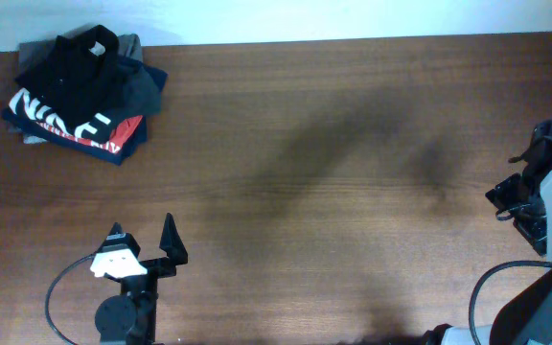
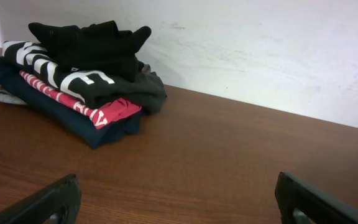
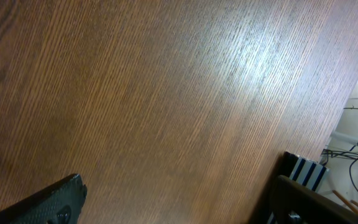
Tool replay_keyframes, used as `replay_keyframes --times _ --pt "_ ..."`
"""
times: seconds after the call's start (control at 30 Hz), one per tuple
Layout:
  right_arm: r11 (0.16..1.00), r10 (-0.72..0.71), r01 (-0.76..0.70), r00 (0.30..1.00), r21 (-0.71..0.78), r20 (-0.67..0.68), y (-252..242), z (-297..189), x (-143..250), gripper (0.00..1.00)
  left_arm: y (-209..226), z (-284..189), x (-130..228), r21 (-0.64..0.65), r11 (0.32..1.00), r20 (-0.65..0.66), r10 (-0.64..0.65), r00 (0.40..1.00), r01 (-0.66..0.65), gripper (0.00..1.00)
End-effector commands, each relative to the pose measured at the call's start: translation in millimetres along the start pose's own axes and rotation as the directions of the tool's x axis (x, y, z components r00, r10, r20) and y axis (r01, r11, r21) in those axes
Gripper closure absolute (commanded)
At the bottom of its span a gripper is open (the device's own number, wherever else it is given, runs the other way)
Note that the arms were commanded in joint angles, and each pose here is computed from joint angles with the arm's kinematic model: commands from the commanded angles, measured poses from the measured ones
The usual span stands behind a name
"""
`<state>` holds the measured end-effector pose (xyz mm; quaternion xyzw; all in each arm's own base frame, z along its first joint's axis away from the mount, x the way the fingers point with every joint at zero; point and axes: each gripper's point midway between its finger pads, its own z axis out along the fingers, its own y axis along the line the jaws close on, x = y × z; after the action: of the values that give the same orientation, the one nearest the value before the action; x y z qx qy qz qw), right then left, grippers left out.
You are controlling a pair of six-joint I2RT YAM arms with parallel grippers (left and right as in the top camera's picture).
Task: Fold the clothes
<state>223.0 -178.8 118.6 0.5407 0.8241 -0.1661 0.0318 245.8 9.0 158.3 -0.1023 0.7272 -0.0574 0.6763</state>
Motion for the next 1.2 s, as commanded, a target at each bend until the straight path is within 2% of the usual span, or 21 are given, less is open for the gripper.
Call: replay_keyframes --times 0.0,0.2,0.37,0.5,0.63,0.83,1.17 --pt "0.999 0.037 -0.036 0.998 -0.027 0.046 -3.6 -13.8 -7.1 0.01 -1.0 0.0 1.4 0.006 1.000 0.001 -0.002 1.000 0.002 0.01" --pt "0.987 0.105 -0.083 0.981 -0.137 0.164 -19.1 -56.2 -11.6 0.01 -1.0 0.0 1.4 0.006 1.000 0.001 -0.002 1.000 0.002 0.00" --pt "0.937 0.186 -0.074 0.932 -0.340 0.310 -25.9 -110.5 -5.4 0.01 -1.0 -0.1 1.4 0.006 1.000 0.001 -0.002 1.000 0.002 0.01" --pt "0.832 0.241 0.053 0.863 -0.552 0.445 -14.4 -160.5 12.7 0.01 -1.0 0.0 1.4 0.006 1.000 0.001 -0.002 1.000 0.002 0.01" --pt "0.713 0.302 0.173 0.799 -0.680 0.520 -15.8 -190.4 36.8 0.01 -1.0 0.0 1.4 0.006 1.000 0.001 -0.002 1.000 0.002 0.01" --pt "0.536 0.403 0.308 0.724 -0.786 0.559 -24.8 -182.7 76.1 0.01 -0.9 -0.1 1.4 0.005 1.000 0.001 -0.002 1.000 0.002 0.01" --pt "0.340 0.473 0.423 0.695 -0.840 0.541 5.6 -149.5 105.0 0.01 -1.0 0.0 1.4 0.006 1.000 0.001 -0.002 1.000 0.002 0.01"
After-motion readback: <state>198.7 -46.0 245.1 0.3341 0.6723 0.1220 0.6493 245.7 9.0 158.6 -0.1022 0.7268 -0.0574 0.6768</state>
